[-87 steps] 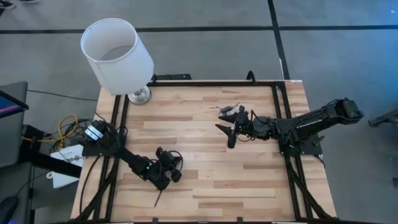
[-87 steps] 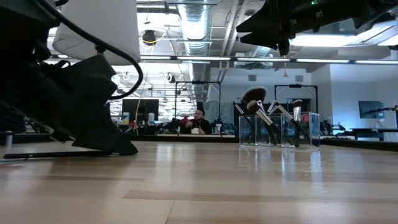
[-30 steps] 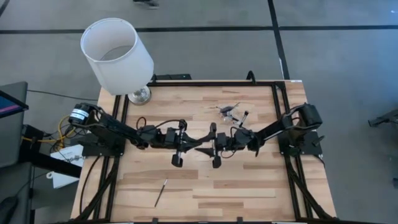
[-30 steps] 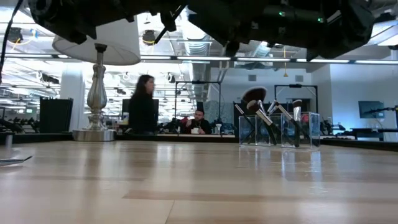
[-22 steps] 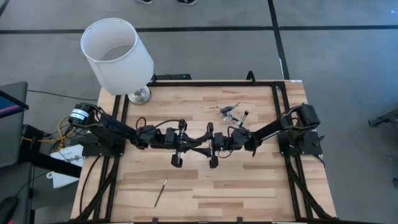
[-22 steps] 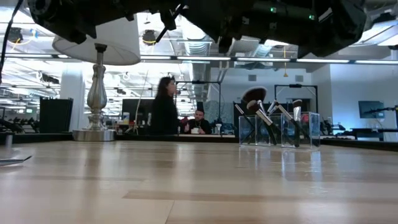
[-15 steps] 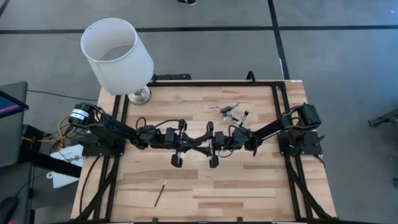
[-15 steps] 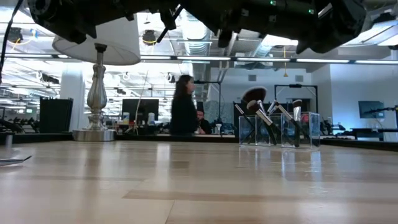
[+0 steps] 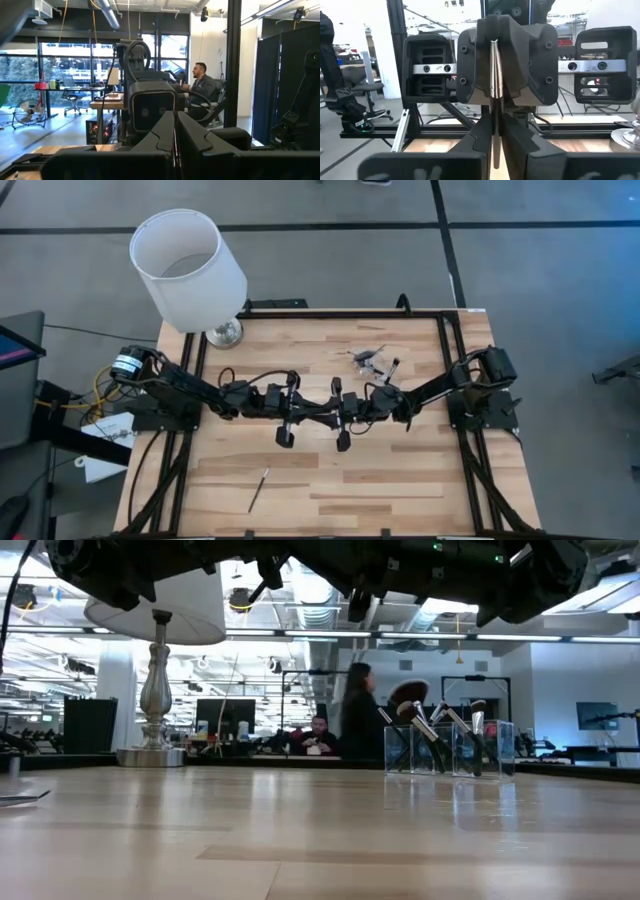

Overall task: Put items in baskets/containers
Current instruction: Put the eyeshadow brush into the transparent organizer

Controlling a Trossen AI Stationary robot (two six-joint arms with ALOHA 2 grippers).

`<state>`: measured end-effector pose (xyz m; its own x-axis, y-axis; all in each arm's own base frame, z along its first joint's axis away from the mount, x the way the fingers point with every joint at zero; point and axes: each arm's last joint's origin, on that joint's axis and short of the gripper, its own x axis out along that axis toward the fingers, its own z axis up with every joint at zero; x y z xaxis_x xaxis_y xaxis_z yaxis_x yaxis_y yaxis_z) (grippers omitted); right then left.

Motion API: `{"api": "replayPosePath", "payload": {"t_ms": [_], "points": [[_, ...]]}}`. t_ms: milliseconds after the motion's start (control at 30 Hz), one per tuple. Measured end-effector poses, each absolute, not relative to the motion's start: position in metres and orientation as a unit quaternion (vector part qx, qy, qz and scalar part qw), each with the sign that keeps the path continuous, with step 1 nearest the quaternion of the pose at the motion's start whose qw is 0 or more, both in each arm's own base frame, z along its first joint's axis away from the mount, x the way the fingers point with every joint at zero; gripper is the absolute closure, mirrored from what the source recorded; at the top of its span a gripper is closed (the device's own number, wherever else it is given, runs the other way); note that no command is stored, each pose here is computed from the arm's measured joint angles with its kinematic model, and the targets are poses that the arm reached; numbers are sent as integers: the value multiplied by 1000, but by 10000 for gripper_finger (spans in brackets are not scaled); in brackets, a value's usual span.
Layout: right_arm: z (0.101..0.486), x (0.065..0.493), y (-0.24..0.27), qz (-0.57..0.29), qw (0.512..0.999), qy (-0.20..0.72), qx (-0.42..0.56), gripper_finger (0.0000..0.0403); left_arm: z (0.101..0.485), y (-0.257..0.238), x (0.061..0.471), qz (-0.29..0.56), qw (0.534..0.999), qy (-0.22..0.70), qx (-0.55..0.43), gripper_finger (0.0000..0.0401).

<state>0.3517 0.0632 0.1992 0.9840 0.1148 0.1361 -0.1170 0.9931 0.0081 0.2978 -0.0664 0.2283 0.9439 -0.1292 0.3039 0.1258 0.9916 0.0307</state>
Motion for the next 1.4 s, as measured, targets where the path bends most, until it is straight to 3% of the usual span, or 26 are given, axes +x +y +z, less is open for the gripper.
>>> {"api": "replayPosePath", "payload": {"t_ms": [200,467,667,933,1100,1400], "points": [[198,352,62,50,997,-59,22,391,227,-66,298,-49,988,-149,6,371],[189,352,55,-24,999,7,34,395,218,-61,300,44,994,-99,4,303],[216,328,47,-99,990,96,19,390,218,-57,300,113,990,-89,4,264],[259,262,40,-309,937,162,-18,390,227,-60,295,108,989,-103,-2,245],[234,233,29,-418,889,183,-43,397,226,-65,295,93,990,-103,-1,245],[184,226,8,-474,859,195,6,392,226,-64,295,84,991,-101,1,245]]}}
